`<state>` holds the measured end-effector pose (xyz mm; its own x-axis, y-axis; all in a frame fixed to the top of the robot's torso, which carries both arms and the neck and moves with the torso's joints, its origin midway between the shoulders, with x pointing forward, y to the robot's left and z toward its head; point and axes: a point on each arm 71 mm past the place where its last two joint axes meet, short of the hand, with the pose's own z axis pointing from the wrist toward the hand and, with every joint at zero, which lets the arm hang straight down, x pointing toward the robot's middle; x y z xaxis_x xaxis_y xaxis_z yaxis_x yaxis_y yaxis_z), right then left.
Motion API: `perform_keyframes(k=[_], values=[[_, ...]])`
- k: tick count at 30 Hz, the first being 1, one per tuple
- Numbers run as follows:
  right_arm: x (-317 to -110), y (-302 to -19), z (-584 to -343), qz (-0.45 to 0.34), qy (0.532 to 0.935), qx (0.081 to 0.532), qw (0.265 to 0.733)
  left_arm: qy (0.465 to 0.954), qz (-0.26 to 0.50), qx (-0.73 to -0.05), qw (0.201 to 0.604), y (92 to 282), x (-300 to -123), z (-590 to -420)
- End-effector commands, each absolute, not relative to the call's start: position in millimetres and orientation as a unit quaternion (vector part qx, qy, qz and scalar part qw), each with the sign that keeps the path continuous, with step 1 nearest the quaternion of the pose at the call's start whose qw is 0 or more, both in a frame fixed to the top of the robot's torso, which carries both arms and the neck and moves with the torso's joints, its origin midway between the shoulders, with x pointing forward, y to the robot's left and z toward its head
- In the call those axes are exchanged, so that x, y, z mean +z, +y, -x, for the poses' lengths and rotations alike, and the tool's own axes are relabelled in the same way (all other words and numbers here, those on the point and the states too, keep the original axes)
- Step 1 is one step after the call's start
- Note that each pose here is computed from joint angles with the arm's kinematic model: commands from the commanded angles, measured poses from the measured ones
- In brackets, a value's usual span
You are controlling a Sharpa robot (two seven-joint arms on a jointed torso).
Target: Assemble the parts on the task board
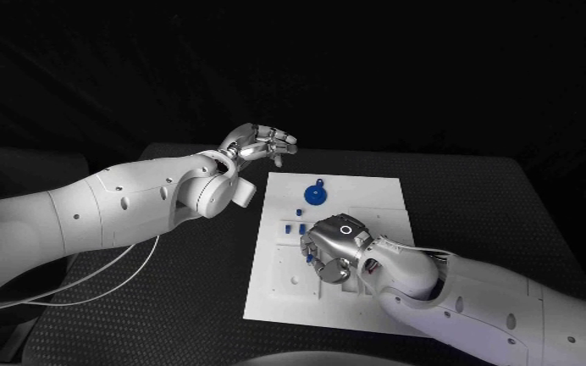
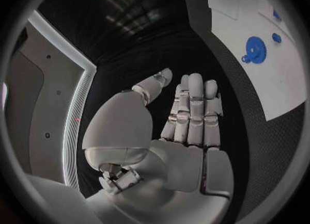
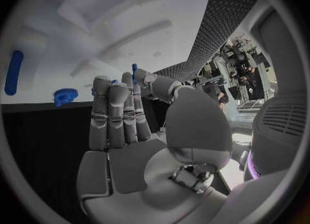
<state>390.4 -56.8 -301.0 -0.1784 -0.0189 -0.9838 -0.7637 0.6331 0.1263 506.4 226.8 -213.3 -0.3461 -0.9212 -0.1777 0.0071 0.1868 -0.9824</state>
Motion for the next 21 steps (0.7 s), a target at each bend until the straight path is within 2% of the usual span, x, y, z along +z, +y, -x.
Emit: perform_keyframes(k=[1, 21], values=[[-304.5, -56.4, -389.7, 0.296, 0.699, 0.317, 0.569, 0.629, 0.362, -0.530, 0.438, 224.4, -211.7, -506.2], [-311.9, -56.0, -391.1, 0.298, 0.704, 0.310, 0.565, 0.630, 0.362, -0.530, 0.437, 224.3, -211.8, -506.1]])
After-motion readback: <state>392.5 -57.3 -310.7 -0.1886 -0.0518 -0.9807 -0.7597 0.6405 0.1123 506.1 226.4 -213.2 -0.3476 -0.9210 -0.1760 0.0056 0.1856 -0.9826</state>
